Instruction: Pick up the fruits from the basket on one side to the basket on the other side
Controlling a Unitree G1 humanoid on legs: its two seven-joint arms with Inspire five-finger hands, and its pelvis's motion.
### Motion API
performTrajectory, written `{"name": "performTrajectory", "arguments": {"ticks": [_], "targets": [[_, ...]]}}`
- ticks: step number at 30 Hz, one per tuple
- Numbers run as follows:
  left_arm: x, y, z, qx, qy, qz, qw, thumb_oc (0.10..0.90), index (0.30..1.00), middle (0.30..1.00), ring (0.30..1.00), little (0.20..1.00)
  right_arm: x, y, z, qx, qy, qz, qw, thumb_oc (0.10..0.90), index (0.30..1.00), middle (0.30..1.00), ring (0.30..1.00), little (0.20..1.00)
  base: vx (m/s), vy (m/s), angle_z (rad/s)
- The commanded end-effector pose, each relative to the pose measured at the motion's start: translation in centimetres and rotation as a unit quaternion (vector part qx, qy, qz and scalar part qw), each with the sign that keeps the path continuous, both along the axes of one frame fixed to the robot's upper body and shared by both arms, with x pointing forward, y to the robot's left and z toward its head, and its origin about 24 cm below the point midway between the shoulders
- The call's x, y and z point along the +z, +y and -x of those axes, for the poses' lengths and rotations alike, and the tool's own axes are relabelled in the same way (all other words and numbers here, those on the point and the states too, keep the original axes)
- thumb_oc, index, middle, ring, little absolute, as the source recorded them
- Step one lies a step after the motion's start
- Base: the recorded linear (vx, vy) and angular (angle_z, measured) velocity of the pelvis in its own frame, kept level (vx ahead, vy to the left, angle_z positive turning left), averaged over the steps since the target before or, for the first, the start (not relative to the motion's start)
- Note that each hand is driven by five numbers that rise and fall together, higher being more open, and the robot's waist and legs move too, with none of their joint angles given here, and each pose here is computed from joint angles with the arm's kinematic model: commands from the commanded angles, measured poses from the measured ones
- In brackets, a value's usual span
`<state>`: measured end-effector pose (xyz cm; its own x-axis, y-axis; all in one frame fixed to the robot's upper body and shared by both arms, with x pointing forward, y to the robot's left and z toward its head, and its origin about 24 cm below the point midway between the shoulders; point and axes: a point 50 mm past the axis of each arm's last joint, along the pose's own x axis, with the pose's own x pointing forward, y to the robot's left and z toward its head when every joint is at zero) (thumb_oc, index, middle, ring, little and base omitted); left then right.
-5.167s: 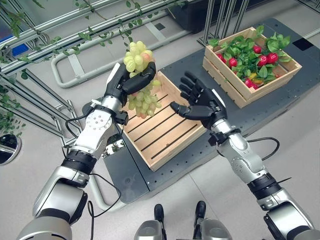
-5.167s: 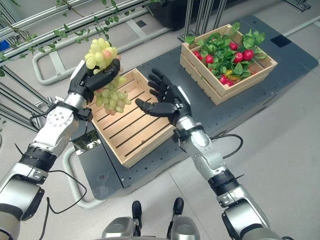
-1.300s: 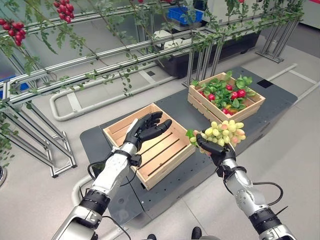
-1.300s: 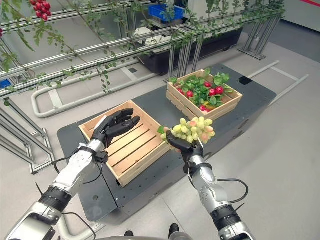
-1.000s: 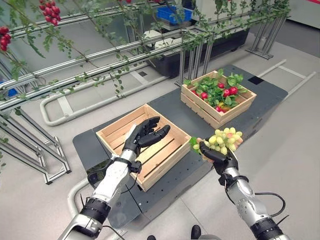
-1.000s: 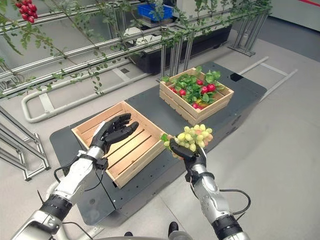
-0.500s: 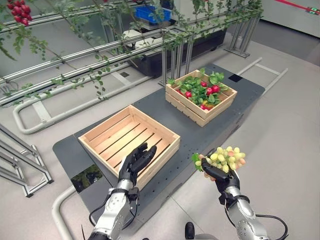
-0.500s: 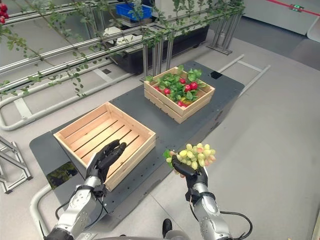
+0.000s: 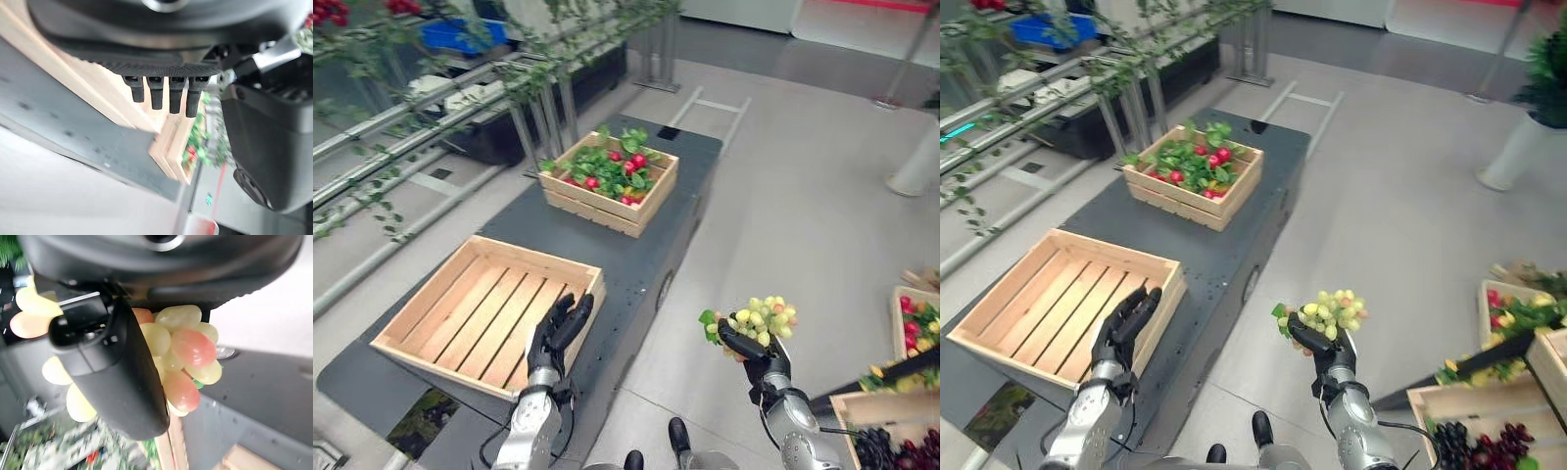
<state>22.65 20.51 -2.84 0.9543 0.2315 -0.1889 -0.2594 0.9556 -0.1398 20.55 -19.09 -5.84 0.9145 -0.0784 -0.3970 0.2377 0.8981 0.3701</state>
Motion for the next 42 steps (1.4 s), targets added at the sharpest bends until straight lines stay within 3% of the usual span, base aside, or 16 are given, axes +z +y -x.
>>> {"name": "performTrajectory", "arguments": {"ticks": [1,9,18,24,26,31,38,42], "targets": [[5.1,0.4,-3.4,0.010,-0.141,-0.020,0.990,0.800,0.900,0.900,0.900,0.900,5.8,1.0,-4.5,0.029,-0.165,-0.009,0.986,0.400,0.300,0.300,0.300,0.300,-0.21,0.237,-0.44],[4.4,-0.5,-3.4,-0.017,-0.118,-0.041,0.992,0.800,0.900,0.900,0.900,0.900,4.7,1.5,-3.7,0.042,-0.139,-0.030,0.989,0.400,0.300,0.300,0.300,0.300,-0.14,0.148,-0.43],[3.2,0.3,-1.9,-0.024,-0.090,-0.045,0.995,0.800,0.900,0.900,0.900,0.900,4.9,3.2,-3.3,0.133,-0.168,-0.016,0.977,0.400,0.300,0.300,0.300,0.300,-0.11,-0.001,-0.92],[3.1,2.5,-1.4,0.060,-0.072,-0.036,0.995,0.800,0.900,0.900,0.900,0.900,7.0,5.0,-4.0,0.245,-0.220,-0.007,0.944,0.400,0.300,0.300,0.300,0.300,-0.01,-0.263,-0.73],[2.9,2.2,-1.6,0.073,-0.067,-0.028,0.995,0.800,0.900,0.900,0.900,0.900,7.6,5.1,-4.5,0.256,-0.225,-0.002,0.940,0.400,0.300,0.300,0.300,0.300,-0.04,-0.250,-1.10],[3.5,-0.9,-2.7,0.023,-0.085,-0.009,0.996,0.800,0.900,0.900,0.900,0.900,9.2,4.1,-5.1,0.275,-0.242,0.020,0.930,0.400,0.300,0.300,0.300,0.300,0.01,-0.137,-0.40],[3.1,-0.9,-1.6,0.019,-0.083,0.003,0.996,0.800,0.900,0.900,0.900,0.900,10.3,4.0,-4.8,0.312,-0.262,0.053,0.912,0.400,0.300,0.300,0.300,0.300,-0.02,-0.046,-0.14],[3.4,-1.0,-2.6,0.004,-0.083,-0.016,0.996,0.800,0.900,0.900,0.900,0.900,12.4,4.2,-5.6,0.340,-0.294,0.067,0.891,0.400,0.300,0.300,0.300,0.300,-0.01,0.225,-0.59]]}}
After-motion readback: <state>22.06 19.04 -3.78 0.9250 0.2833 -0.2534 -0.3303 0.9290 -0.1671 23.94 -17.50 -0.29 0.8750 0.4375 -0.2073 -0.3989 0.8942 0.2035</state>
